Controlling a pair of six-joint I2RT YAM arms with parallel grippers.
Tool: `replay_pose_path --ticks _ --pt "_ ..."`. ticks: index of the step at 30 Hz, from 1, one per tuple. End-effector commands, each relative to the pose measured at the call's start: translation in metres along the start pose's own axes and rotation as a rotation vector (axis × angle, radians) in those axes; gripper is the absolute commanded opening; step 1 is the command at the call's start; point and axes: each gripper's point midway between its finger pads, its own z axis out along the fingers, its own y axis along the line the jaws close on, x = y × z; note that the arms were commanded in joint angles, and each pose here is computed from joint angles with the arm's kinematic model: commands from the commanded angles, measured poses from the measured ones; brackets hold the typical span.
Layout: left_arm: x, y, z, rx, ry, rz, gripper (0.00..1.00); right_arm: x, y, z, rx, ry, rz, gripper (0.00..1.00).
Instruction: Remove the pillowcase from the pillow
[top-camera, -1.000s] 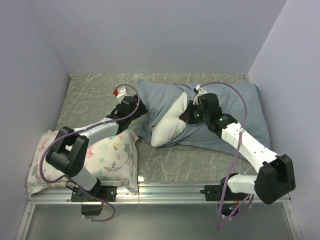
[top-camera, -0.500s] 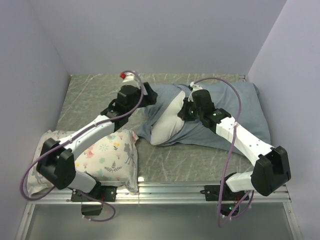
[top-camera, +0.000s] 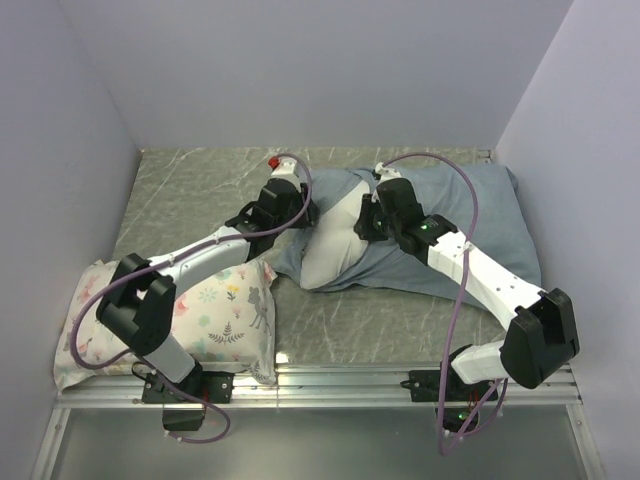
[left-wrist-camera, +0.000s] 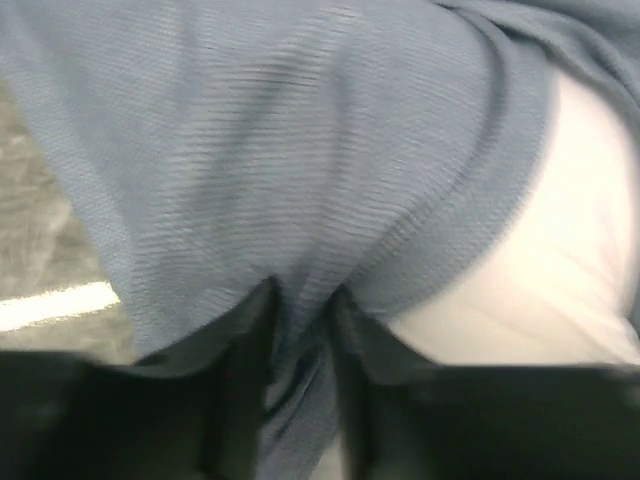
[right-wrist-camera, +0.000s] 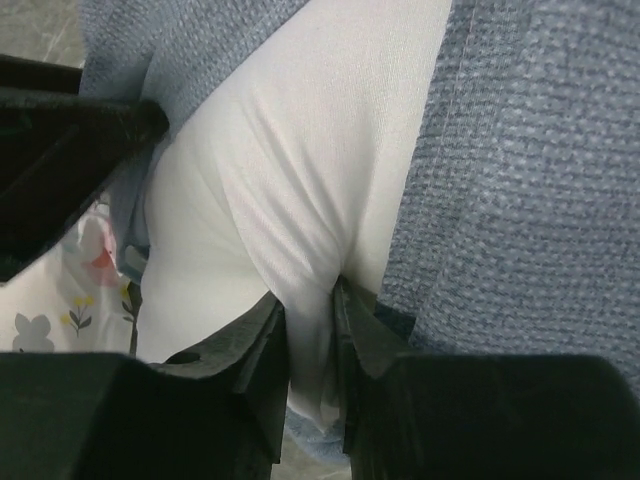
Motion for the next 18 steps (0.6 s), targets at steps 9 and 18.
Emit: replay_pose_path --ticks 9,18 --pt "-0.026 0.12 0.02 -0.414 -0.105 -0.188 0.0 0.0 -0.022 -0.003 0.104 -0.013 -0.028 0.0" --pt "-0.027 0.157 0.032 -0.443 -0.096 -0.259 0.0 -0.001 -0.046 -0.016 0.144 -0.045 0.007 0.0"
